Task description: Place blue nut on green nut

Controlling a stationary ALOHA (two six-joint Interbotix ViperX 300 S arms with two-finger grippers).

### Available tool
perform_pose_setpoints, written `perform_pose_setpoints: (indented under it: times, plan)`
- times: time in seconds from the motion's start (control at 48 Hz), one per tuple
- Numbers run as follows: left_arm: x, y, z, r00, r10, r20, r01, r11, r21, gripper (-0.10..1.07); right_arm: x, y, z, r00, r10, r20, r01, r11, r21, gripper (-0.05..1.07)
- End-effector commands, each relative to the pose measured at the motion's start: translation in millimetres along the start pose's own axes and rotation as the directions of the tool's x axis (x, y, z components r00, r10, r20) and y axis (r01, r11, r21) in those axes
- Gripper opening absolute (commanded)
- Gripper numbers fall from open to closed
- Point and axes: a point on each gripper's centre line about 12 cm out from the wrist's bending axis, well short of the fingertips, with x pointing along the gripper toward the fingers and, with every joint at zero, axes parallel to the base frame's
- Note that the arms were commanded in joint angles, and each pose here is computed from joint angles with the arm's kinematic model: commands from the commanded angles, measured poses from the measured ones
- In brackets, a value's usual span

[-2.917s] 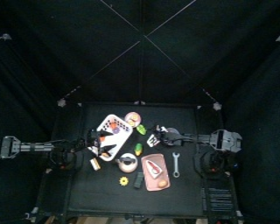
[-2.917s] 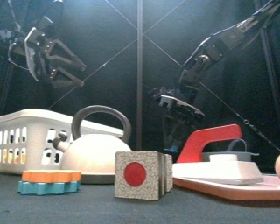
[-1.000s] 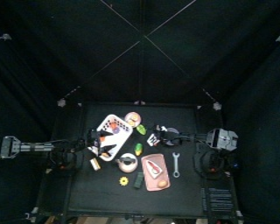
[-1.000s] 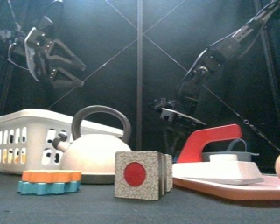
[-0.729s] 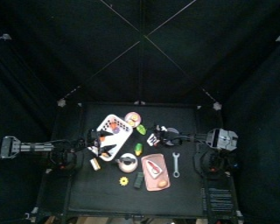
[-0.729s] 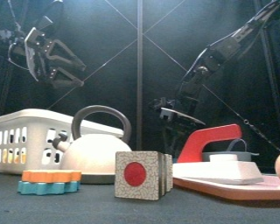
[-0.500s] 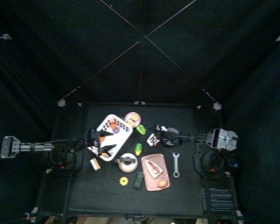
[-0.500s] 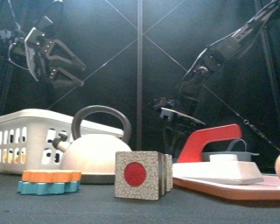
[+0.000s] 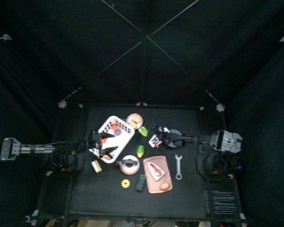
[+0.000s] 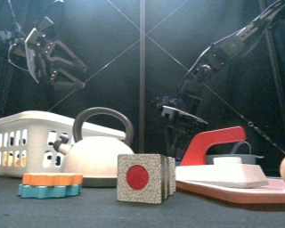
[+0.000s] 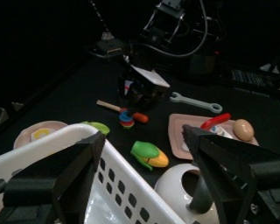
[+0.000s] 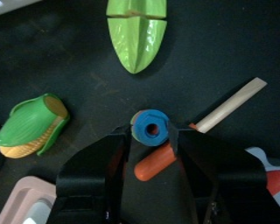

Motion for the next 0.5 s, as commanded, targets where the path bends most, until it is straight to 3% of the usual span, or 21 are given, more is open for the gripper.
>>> perform_pose_setpoints:
  times: [0.0, 0.125, 0.229, 0.479]
  plan:
    - [1, -1.1, 4.3, 1.0, -0.003, 0.013, 0.003, 1.0, -0.003, 1.03, -22, 4, 20, 0.997, 0.031, 0.07, -0.032, 0.999, 0.013, 0.77]
    - [1, -1.3, 6.1, 1.0, -0.004, 0.018, 0.004, 1.0, -0.003, 1.03, -30, 3, 22, 0.998, 0.021, 0.065, -0.023, 0.999, 0.028, 0.77]
    - [1, -1.4, 6.8, 1.0, -0.004, 0.019, 0.004, 1.0, -0.003, 1.03, -35, 3, 16, 1.0, 0.014, 0.012, -0.015, 0.997, 0.073, 0.77]
    - [1, -4.4, 7.7, 1.0, -0.016, 0.021, 0.016, 1.0, -0.003, 1.03, -51, 20, -11, 0.995, 0.044, -0.085, -0.035, 0.995, 0.095, 0.77]
